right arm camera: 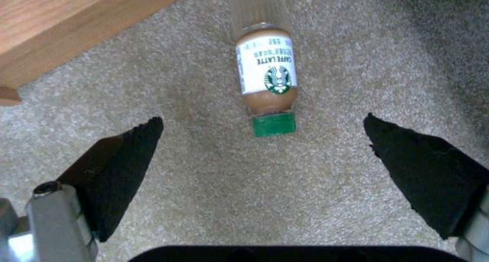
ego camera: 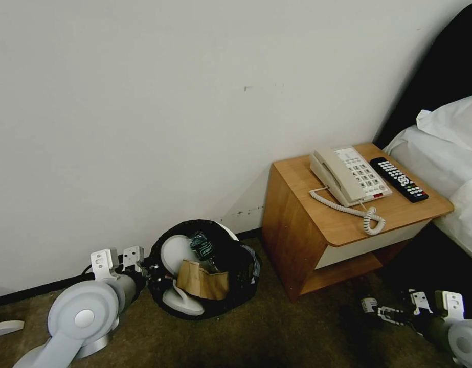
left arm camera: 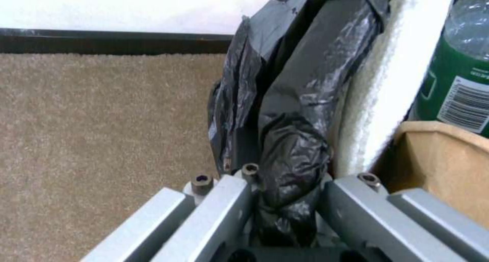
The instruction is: Pick up the trash bin, then pick up the garbage from the floor and place it into the trash bin.
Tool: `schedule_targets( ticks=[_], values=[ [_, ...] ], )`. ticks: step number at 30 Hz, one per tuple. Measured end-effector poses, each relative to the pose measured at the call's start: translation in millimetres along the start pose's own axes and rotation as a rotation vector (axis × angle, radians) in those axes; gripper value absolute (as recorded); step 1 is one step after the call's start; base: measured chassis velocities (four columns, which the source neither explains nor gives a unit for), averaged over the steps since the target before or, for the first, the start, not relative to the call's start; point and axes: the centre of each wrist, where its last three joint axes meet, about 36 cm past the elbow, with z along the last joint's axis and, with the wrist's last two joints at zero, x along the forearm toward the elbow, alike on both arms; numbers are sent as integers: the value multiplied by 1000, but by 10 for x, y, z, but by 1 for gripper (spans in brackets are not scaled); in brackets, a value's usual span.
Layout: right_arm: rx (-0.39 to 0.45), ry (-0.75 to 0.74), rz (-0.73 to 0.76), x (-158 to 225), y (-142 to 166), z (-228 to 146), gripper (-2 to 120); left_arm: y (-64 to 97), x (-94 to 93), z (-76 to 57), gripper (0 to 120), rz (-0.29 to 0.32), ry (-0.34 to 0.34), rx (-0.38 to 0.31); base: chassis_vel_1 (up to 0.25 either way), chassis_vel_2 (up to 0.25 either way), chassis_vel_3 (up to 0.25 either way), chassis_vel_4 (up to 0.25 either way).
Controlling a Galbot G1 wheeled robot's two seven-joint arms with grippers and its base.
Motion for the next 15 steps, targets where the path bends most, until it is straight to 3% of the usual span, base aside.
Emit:
schedule_targets(
  ticks=[15],
  values=[
    [-23,22,6,-297,-67,-119,100,10,-19,19,0,-2,-5,12,0,0,0,0]
  ],
)
